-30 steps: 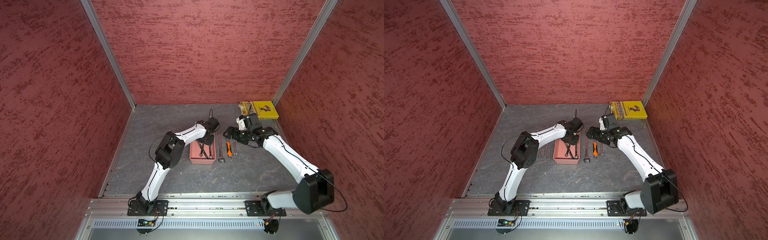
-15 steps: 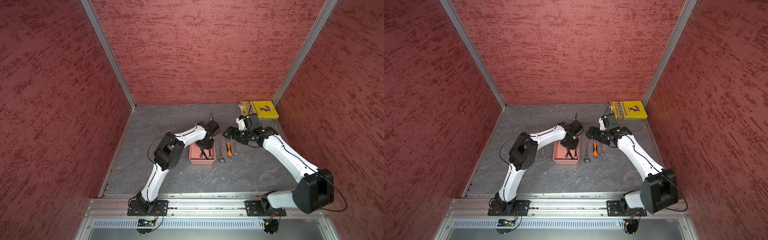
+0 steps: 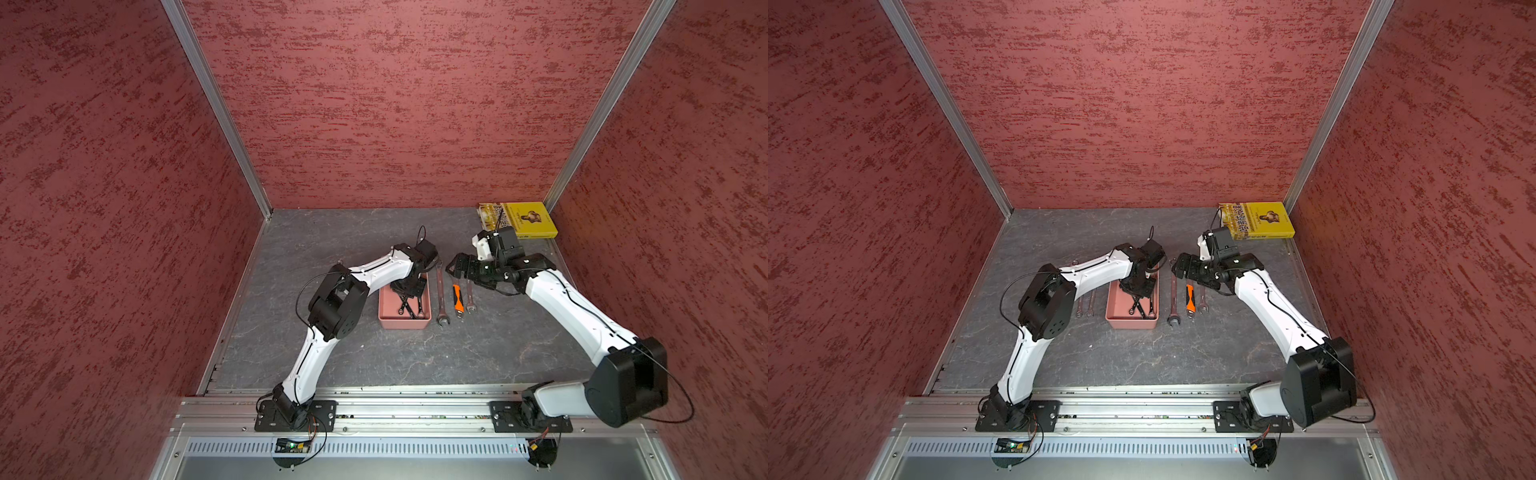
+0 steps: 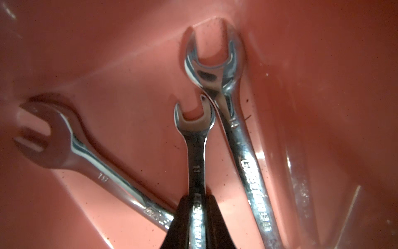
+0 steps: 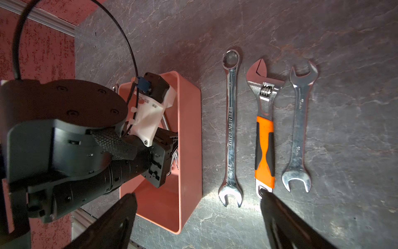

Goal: Take out the wrench from the storage box
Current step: Pick up the wrench from the storage box, then place the wrench at the center of the board.

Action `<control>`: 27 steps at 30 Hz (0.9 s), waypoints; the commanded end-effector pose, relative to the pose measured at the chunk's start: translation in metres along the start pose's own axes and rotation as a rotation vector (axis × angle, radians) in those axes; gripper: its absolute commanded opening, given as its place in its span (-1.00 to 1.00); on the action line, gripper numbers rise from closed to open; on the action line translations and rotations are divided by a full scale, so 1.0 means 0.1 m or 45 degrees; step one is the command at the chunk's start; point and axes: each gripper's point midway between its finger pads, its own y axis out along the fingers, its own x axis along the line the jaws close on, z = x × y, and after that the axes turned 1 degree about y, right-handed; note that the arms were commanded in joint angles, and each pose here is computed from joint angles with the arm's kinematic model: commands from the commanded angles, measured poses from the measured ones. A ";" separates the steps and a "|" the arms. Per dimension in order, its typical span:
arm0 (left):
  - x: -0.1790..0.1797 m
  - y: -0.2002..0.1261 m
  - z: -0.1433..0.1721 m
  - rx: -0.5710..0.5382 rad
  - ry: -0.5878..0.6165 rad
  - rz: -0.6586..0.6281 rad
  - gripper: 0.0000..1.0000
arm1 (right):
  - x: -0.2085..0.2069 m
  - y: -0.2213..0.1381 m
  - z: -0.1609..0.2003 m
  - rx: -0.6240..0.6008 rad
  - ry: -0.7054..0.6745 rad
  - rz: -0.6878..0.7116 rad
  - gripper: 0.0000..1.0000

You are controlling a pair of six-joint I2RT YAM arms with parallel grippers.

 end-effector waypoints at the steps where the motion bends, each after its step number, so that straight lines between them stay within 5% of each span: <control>1: 0.05 0.02 0.16 0.090 0.008 -0.023 -0.88 | 0.02 -0.04 -0.05 -0.016 -0.014 -0.007 0.92; 18: 0.10 -0.97 -0.17 -0.160 -0.070 0.034 -0.91 | 0.06 -0.07 -0.15 -0.058 -0.035 -0.019 0.96; 27: 0.83 -1.46 0.10 -0.238 -0.251 -0.050 -0.91 | 0.14 -0.01 -0.21 -0.070 -0.050 -0.067 0.96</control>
